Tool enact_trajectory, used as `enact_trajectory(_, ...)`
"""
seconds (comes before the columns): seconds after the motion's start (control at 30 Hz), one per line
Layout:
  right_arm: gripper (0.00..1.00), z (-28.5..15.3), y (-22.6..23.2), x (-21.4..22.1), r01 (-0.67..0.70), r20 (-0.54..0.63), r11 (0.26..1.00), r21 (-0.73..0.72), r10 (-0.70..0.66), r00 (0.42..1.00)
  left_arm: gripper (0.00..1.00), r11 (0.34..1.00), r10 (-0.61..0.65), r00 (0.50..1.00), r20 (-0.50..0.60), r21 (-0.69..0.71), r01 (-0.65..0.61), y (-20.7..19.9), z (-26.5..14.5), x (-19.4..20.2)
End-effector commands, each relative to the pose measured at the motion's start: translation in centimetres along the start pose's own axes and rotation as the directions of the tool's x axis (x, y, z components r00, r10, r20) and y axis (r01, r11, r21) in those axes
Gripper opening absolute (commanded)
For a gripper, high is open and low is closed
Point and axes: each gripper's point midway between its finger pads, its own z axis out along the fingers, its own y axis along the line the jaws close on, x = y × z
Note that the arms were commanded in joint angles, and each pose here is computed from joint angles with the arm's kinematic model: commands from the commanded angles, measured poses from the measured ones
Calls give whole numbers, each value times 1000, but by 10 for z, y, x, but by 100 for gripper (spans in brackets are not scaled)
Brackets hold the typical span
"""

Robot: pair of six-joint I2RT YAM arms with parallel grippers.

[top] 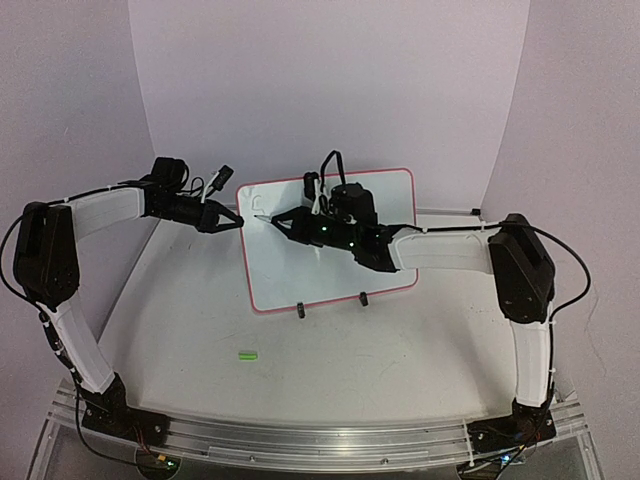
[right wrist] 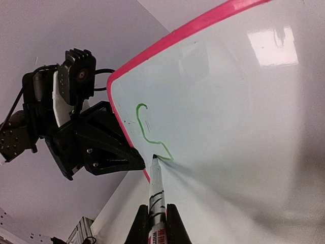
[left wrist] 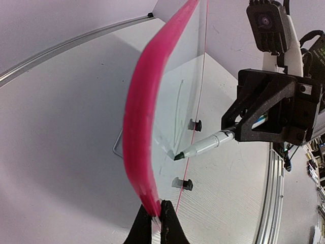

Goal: Write a sentence on the whiteboard
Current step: Write a sentence at the center of the board.

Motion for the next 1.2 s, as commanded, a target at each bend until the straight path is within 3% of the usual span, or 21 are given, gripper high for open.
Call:
enact_trajectory(0.0, 0, 9, -10, -3, 5, 14, 999, 39, -5, 1000, 0, 998, 58, 997, -52, -25, -59, -7, 7, 11)
enact_trajectory(0.43, 0, -41, 70, -52, 87, 88, 986, -141, -75, 993, 0, 997, 56, 997, -58, -52, -59, -3, 7, 11)
enact_trajectory(0.73, 0, -45, 49, -56, 101, 99, 995, -3, -100, 990, 0, 997, 52, 997, -60, -60, -56, -1, 6, 12)
enact_trajectory(1.17, 0, -27, 30, -44, 105, 55, 993, 49, -107, 993, 0, 996, 51, 997, -64, -64, -55, 0, 7, 13)
